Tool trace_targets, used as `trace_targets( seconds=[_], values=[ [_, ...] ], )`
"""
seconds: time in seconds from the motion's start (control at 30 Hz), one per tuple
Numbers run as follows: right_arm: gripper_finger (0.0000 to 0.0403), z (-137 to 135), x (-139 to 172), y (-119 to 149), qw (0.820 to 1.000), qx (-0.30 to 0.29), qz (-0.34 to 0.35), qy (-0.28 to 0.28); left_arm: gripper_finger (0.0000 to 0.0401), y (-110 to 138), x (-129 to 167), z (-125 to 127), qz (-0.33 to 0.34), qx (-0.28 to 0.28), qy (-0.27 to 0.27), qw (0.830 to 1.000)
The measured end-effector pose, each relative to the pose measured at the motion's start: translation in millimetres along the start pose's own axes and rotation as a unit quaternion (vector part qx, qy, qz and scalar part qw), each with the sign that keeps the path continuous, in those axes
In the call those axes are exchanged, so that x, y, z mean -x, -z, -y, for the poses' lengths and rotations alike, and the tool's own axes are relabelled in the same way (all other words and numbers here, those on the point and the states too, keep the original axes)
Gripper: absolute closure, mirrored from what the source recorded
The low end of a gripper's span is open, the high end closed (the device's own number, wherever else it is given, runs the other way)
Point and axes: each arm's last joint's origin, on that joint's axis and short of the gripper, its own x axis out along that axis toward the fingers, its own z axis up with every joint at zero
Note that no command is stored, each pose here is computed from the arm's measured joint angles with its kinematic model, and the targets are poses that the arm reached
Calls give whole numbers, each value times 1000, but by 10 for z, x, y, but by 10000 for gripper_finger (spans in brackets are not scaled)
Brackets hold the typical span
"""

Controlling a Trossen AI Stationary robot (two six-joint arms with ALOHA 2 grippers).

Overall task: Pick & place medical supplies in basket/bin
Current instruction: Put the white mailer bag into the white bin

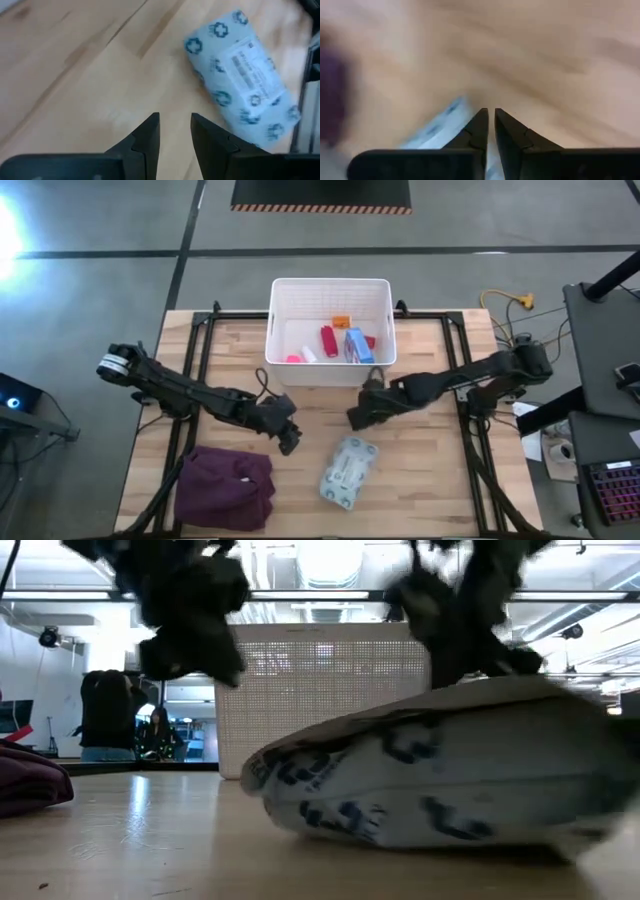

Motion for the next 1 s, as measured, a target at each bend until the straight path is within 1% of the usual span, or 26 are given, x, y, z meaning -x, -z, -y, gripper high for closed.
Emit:
trace_targets(
  seconds=[0.03,0.07,0.1,0.13,0.17,0.27,0.33,0.37,0.4,0.47,0.53,0.57,0.63,0.67,0.73,0.77,0.8,0.87,0.93,1.0],
  values=[
    [373,-73,61,16,1000,18,-2,-10,308,21,-15,-21,2,7,2,1000],
    [365,-85,116,53,999,40,-8,8,308,33,-35,-27,9,17,13,1000],
    [356,-68,163,102,997,60,-17,38,308,57,-48,-48,13,27,20,999],
    [345,-112,214,150,996,77,-18,43,308,102,-60,-83,12,36,21,999],
    [333,-189,275,199,995,95,-19,32,308,128,-88,-107,17,43,29,998],
    [295,-225,387,439,985,156,-42,54,308,177,-138,-104,35,71,99,992],
    [266,-279,399,612,982,177,-52,34,306,200,-168,-87,49,96,135,985],
    [251,-263,375,692,981,181,-59,39,303,205,-177,-85,54,111,147,981],
    [235,-259,347,761,982,176,-63,38,299,236,-187,-107,48,124,143,981],
    [204,-302,316,884,987,148,-65,8,285,268,-231,-130,41,140,131,981],
    [177,-259,230,991,991,119,-68,10,267,291,-267,-139,34,147,124,981],
    [165,-274,181,1050,992,103,-68,-9,257,314,-293,-140,28,157,122,980],
    [144,-284,98,1158,993,78,-66,-53,236,301,-360,-88,21,180,136,974],
    [136,-265,54,1191,994,65,-62,-69,227,324,-389,-76,9,183,137,973],
    [125,-313,-21,1283,988,31,-51,-140,211,356,-472,-42,-10,184,130,974],
    [122,-288,-47,1327,987,21,-42,-156,205,353,-511,11,-12,182,135,974],
    [120,-231,-96,1365,988,11,-25,-153,199,371,-545,45,-17,179,136,974],
    [120,-217,-156,1445,985,-22,-7,-173,192,385,-612,124,-24,174,133,975],
    [119,-70,-220,1526,989,-34,11,-143,189,378,-690,218,-24,172,141,975],
    [119,-65,-268,1621,987,-60,8,-151,188,402,-752,254,-31,168,131,977]
  ],
)
